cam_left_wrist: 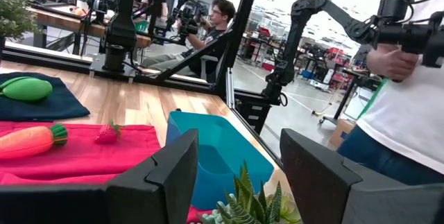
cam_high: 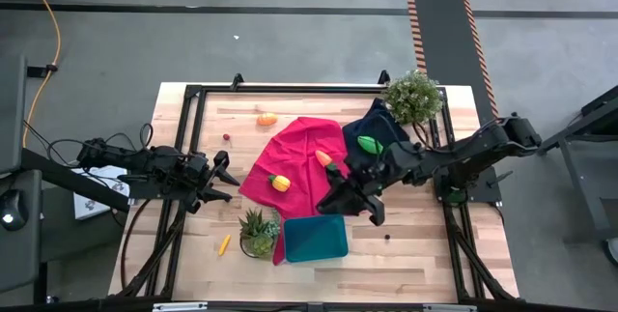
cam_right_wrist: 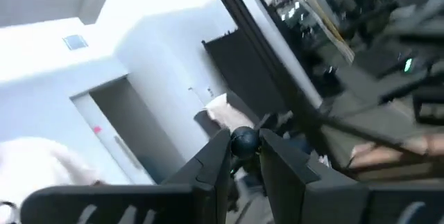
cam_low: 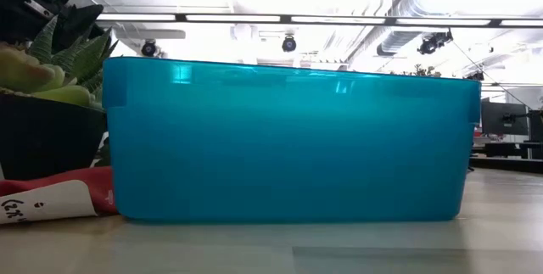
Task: Pick and placing Produce into tupperware
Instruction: Put the top blue berry into the blue bin
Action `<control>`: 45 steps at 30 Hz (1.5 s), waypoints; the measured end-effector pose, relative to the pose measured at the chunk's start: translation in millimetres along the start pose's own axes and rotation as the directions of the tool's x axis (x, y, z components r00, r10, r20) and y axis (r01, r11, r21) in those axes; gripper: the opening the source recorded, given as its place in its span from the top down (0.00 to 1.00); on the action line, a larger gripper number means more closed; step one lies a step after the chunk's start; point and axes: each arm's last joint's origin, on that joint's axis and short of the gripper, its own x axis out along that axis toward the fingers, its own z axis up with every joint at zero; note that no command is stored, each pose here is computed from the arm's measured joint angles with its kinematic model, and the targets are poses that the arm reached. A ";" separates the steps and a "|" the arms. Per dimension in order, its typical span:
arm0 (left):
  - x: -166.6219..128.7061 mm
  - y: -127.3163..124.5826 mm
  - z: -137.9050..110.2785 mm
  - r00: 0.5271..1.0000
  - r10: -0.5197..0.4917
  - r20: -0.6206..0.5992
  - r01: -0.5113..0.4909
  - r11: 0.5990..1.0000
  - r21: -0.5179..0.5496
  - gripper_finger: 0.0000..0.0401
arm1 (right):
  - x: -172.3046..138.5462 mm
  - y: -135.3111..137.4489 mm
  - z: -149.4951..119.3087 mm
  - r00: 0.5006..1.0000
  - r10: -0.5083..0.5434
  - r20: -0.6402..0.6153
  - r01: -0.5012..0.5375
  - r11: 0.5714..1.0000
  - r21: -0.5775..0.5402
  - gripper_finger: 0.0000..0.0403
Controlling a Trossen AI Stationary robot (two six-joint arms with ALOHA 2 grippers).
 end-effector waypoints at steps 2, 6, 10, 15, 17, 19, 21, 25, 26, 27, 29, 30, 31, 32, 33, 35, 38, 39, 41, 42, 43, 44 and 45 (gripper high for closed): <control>0.0 0.0 0.1 1.000 0.000 0.000 0.000 1.000 0.000 0.52 | -3.2 -0.5 5.3 1.000 -0.005 0.014 0.006 0.999 -0.054 0.84; 0.0 0.0 0.0 1.000 0.000 0.000 0.000 1.000 0.000 0.52 | -7.4 2.0 19.4 0.999 -0.034 0.015 0.036 0.984 -0.175 0.84; 0.0 0.0 0.1 1.000 0.000 0.001 0.000 1.000 0.000 0.52 | -7.8 10.2 35.0 0.991 -0.108 -0.080 0.080 0.951 -0.300 0.84; 0.0 0.0 0.0 1.000 0.000 0.000 0.000 1.000 0.000 0.52 | -3.5 23.6 49.9 0.934 -0.253 -0.251 0.129 0.897 -0.423 0.84; 0.0 0.0 0.0 1.000 0.000 0.000 0.000 1.000 0.000 0.52 | -3.9 29.0 51.4 0.897 -0.326 -0.299 0.162 0.871 -0.465 0.84; 0.0 0.0 0.0 1.000 0.001 0.000 -0.001 1.000 0.000 0.52 | -3.5 33.1 52.2 0.864 -0.383 -0.327 0.188 0.848 -0.496 0.84; 0.0 0.0 0.1 1.000 0.000 0.000 0.000 1.000 0.000 0.52 | -5.0 36.1 51.1 0.831 -0.433 -0.349 0.220 0.832 -0.510 0.84; 0.0 0.0 0.0 1.000 0.000 0.000 0.000 1.000 0.000 0.52 | -6.3 38.5 45.9 0.789 -0.488 -0.374 0.273 0.823 -0.498 0.84; 0.0 0.0 0.1 1.000 0.000 0.000 0.000 1.000 0.000 0.52 | -6.6 38.9 44.1 0.778 -0.501 -0.379 0.285 0.819 -0.498 0.84; 0.0 0.0 0.0 1.000 0.000 0.000 0.000 1.000 0.000 0.52 | -6.3 39.1 42.1 0.768 -0.517 -0.379 0.300 0.813 -0.500 0.84; 0.0 0.0 0.0 1.000 0.000 0.000 0.000 1.000 0.000 0.52 | -5.6 38.4 37.9 0.747 -0.542 -0.386 0.327 0.804 -0.496 0.84; 0.0 0.0 0.0 1.000 0.000 0.000 0.000 1.000 0.000 0.52 | -5.3 38.1 35.6 0.735 -0.551 -0.394 0.337 0.802 -0.493 0.84; 0.0 0.0 0.1 1.000 0.000 0.001 0.000 1.000 0.000 0.52 | -3.9 37.2 33.6 0.730 -0.558 -0.394 0.345 0.799 -0.492 0.84; 0.0 0.0 0.1 1.000 0.000 0.001 0.000 1.000 0.000 0.52 | -2.7 36.3 32.1 0.726 -0.564 -0.394 0.354 0.797 -0.489 0.84; 0.0 0.0 0.0 1.000 0.000 0.000 0.000 1.000 0.000 0.52 | -1.5 34.2 30.2 0.717 -0.574 -0.395 0.367 0.793 -0.487 0.84; 0.0 0.0 0.0 1.000 0.000 0.000 0.000 1.000 0.000 0.52 | 2.8 29.3 24.8 0.705 -0.581 -0.407 0.383 0.795 -0.470 0.84; 0.0 0.0 0.1 1.000 0.000 0.001 0.000 1.000 0.000 0.52 | 10.3 18.7 13.0 0.675 -0.592 -0.440 0.402 0.795 -0.453 0.84; 0.0 0.0 0.1 1.000 0.000 0.000 0.000 1.000 0.000 0.52 | 12.9 15.2 9.0 0.665 -0.596 -0.450 0.408 0.795 -0.449 0.84; 0.0 0.0 0.0 1.000 0.000 0.000 0.000 1.000 0.000 0.52 | 18.1 7.9 0.7 0.647 -0.601 -0.470 0.422 0.795 -0.436 0.84; 0.0 0.0 0.0 1.000 0.000 0.000 0.000 1.000 0.000 0.52 | 21.0 4.0 -4.2 0.638 -0.600 -0.483 0.428 0.798 -0.424 0.84; 0.0 0.0 0.0 1.000 0.000 0.000 0.000 1.000 0.000 0.52 | 23.4 0.3 -8.8 0.629 -0.598 -0.497 0.432 0.800 -0.417 0.84; 0.0 0.0 0.0 1.000 0.000 0.000 0.000 1.000 0.000 0.52 | 25.7 -3.7 -13.6 0.617 -0.601 -0.508 0.441 0.799 -0.409 0.84; 0.0 0.0 0.1 1.000 0.000 0.000 0.000 1.000 0.000 0.52 | 27.9 -7.1 -17.6 0.609 -0.602 -0.517 0.449 0.799 -0.400 0.84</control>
